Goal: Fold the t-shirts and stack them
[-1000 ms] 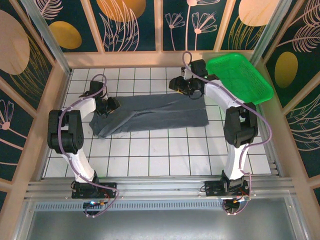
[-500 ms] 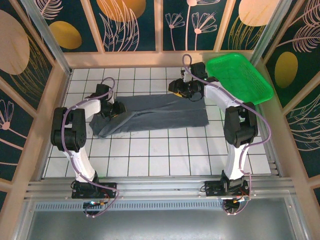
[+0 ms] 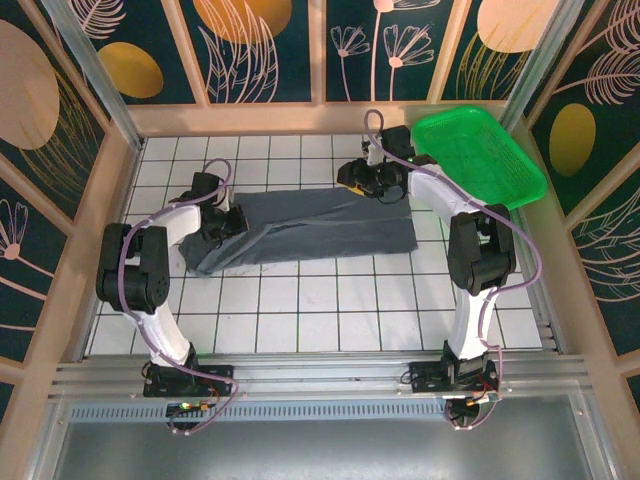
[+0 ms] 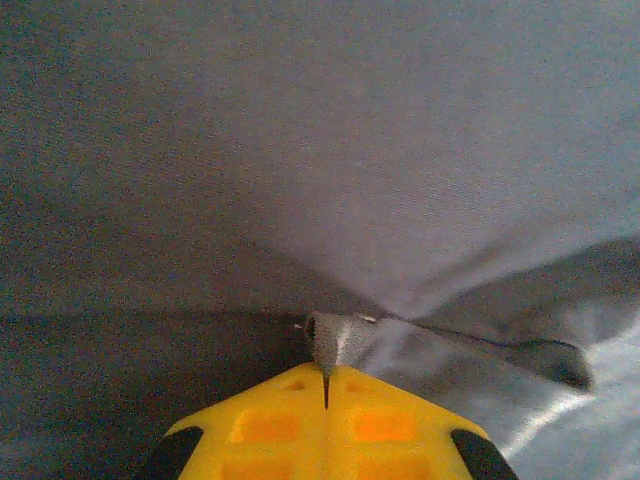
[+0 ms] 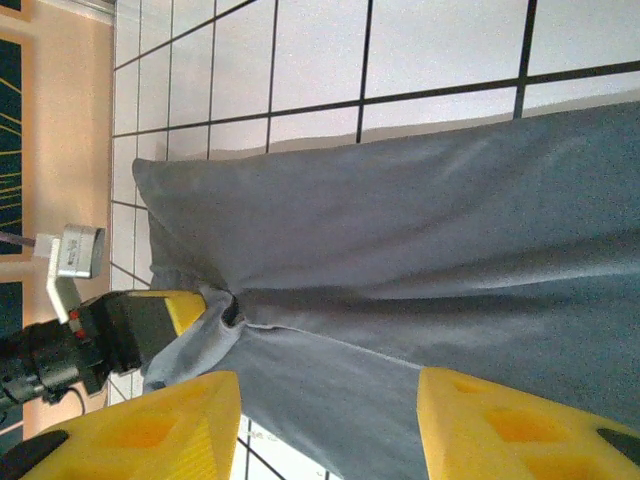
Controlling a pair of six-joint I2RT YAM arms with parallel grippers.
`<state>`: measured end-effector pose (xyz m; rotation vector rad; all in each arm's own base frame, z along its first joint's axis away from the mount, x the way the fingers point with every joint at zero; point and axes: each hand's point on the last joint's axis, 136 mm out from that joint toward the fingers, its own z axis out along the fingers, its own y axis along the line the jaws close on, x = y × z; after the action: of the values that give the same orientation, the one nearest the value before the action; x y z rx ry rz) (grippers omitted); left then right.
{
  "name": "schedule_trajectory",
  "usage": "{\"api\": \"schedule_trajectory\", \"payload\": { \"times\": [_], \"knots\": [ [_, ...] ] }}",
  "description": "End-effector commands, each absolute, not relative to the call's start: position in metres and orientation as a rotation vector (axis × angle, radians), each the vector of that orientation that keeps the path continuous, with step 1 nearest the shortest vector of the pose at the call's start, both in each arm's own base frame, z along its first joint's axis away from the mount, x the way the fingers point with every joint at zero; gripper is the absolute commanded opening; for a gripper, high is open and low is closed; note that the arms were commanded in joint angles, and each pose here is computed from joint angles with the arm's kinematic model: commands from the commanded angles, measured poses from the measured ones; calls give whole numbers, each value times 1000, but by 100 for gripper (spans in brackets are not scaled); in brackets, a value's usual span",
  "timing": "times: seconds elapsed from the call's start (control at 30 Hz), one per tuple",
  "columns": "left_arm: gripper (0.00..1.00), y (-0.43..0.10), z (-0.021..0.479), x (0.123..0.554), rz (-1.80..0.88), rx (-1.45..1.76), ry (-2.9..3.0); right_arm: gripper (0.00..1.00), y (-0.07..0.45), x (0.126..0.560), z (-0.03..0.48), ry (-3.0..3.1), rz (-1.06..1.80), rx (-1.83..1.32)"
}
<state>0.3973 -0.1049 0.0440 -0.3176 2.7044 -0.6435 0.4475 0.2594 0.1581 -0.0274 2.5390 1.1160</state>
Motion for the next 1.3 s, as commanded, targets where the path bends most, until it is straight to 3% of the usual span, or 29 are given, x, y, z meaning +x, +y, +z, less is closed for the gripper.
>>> {"api": "schedule_trajectory", "payload": {
  "times": [0.0, 0.43, 0.73, 0.8, 0.9, 1.0, 1.1, 1.27],
  "knots": [
    [0, -128, 60, 375, -775, -388, 2720, 50, 259, 444, 164, 2521, 1118, -32],
    [0, -169, 61, 331, -837, -475, 2843, 49, 256, 435, 152, 2552, 1119, -26],
    [0, -154, 32, 301, -554, -429, 3048, 49, 254, 426, 145, 2574, 1124, -24],
    [5, -150, 29, 296, -481, -387, 3087, 49, 254, 426, 144, 2576, 1123, -25],
    [35, -159, 35, 298, -552, -361, 3068, 49, 256, 426, 143, 2578, 1131, -32],
    [50, -165, 59, 311, -621, -365, 2967, 49, 257, 428, 144, 2574, 1134, -39],
    [50, -157, 77, 322, -569, -397, 2895, 49, 258, 427, 146, 2558, 1143, -51],
    [37, -86, 73, 329, -333, -701, 2816, 49, 266, 417, 151, 2517, 1182, -133]
  ]
}}
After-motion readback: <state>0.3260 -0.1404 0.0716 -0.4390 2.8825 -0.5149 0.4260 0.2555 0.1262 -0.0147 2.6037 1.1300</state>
